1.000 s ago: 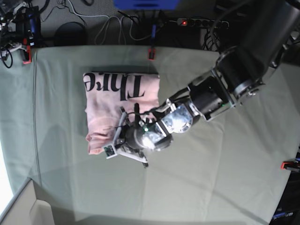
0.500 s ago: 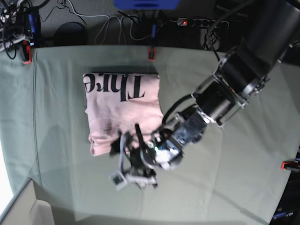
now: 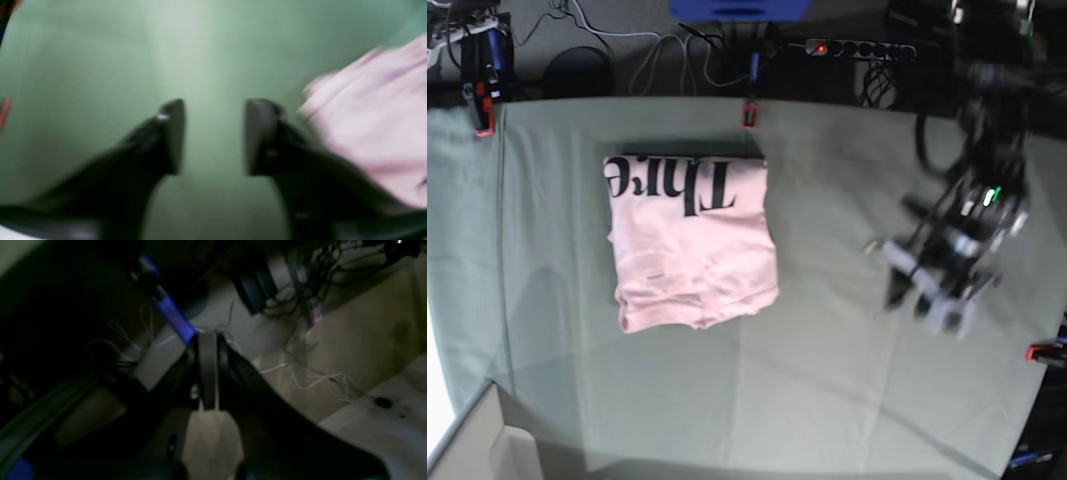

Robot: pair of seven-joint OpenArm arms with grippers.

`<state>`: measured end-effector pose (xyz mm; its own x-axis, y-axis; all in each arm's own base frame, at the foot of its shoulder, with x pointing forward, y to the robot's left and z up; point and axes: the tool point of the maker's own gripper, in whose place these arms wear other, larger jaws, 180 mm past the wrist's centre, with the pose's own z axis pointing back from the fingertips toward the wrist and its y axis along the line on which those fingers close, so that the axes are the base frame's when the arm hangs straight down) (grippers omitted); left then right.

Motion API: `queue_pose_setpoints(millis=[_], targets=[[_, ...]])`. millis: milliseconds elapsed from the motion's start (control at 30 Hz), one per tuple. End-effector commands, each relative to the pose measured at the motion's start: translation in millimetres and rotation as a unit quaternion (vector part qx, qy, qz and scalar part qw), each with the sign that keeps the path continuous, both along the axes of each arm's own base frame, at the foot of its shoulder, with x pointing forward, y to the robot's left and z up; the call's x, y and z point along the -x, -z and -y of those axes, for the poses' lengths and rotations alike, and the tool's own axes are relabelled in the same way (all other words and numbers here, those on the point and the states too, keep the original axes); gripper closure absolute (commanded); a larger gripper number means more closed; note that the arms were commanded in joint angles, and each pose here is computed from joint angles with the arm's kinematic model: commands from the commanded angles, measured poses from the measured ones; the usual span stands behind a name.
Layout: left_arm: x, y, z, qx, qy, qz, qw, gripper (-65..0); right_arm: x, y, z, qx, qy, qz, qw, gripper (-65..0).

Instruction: Layout the t-shirt on the table in an organized manner, then fold the t-shirt properly

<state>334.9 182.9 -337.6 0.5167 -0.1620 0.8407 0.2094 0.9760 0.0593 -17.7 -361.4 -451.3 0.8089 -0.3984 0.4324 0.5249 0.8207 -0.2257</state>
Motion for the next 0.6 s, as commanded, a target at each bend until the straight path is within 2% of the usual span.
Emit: queue_pose_setpoints(millis=[0,133,267,367,400,500,567], targets=[[10.6,-6.1,-22.0,-0.004,-0.028,0.011,1.0,-15.1,10.2,8.8,-6.7,-0.015,0.007,-0.005,0.9998,0.0],[78.3,26.6,-89.4,-0.021,-0.124,-0.053,0.991,-0.1,25.3,47.4,-33.0,-0.082,0.024,-0.02,0.9961,0.0],[154.0,62.8,-134.8,-0.034,-0.201,-0.129,0.971,-0.4,30.4,84.3,-66.9,-0.156,0.004,-0.046,0.9867,0.0],[200.7,99.0,-148.1,-0.028,-0.231,-0.197,0.952,-0.2,40.3,105.6,-93.3,-0.205,-0.011,-0.07,0.9762,0.0],[215.2,113.6,-149.6,-0.023,-0.238,-0.221,0.945,-0.2,41.7,112.4,-104.8,-0.222,-0.019,-0.078,0.9717,0.0],[260.8,165.8,-152.5,0.007,-0.273,-0.302,0.913,-0.2,41.7,127.5,-135.7,-0.262,-0.044,-0.089,0.9599,0.0],[277.5,191.0,-151.9,0.026,-0.293,-0.323,0.9,-0.2,36.1,134.2,-151.3,-0.275,-0.059,-0.076,0.9567,0.0]])
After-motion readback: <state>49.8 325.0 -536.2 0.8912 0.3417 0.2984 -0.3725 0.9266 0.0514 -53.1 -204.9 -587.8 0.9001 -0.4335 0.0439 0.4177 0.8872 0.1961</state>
